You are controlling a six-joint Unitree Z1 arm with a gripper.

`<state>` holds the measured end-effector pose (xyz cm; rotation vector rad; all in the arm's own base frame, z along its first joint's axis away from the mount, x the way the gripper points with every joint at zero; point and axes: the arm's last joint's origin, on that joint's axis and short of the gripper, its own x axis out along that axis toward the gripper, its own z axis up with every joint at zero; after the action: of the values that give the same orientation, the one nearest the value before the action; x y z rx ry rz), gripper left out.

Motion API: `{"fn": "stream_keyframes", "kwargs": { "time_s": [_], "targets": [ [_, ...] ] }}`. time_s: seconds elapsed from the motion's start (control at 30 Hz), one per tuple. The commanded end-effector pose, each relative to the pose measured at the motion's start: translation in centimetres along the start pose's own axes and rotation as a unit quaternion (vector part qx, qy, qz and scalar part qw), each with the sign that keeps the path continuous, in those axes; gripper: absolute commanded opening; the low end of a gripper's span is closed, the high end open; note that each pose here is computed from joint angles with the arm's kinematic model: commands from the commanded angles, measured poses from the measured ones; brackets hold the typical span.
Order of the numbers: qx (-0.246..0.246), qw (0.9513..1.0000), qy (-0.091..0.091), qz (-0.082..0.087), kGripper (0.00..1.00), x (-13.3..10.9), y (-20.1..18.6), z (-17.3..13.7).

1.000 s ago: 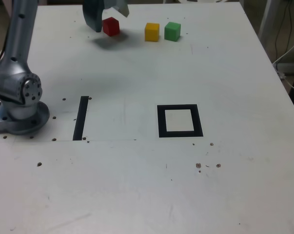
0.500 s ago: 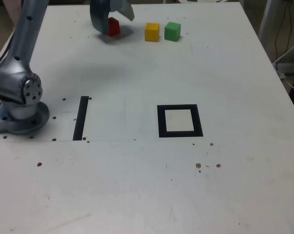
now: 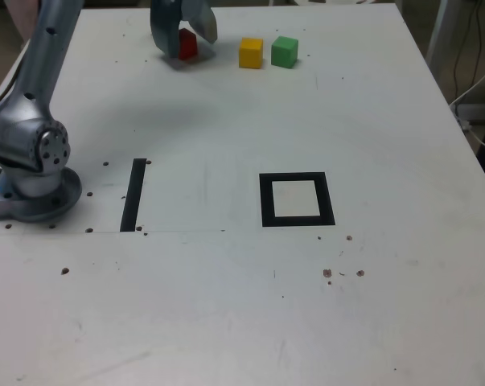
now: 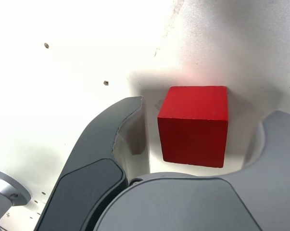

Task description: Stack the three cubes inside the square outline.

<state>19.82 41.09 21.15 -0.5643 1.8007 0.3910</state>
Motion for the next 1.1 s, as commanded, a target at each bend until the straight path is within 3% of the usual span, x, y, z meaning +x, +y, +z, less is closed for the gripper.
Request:
{"fn": "stream_keyframes", "kwargs": {
  "time_s": [0.0,0.6,0.83,1.07],
  "targets": [
    [0.002,1.0,0.005,-0.003,0.29,0.2,0.0,0.0],
    [0.009,1.0,0.001,0.002,0.29,-0.7,-0.9,-0.3],
    [0.04,0.9989,-0.013,0.021,0.29,-3.8,-5.1,-1.5],
    [0.092,0.9952,-0.018,0.03,0.3,-5.9,-12.0,-3.0]
  ]
}}
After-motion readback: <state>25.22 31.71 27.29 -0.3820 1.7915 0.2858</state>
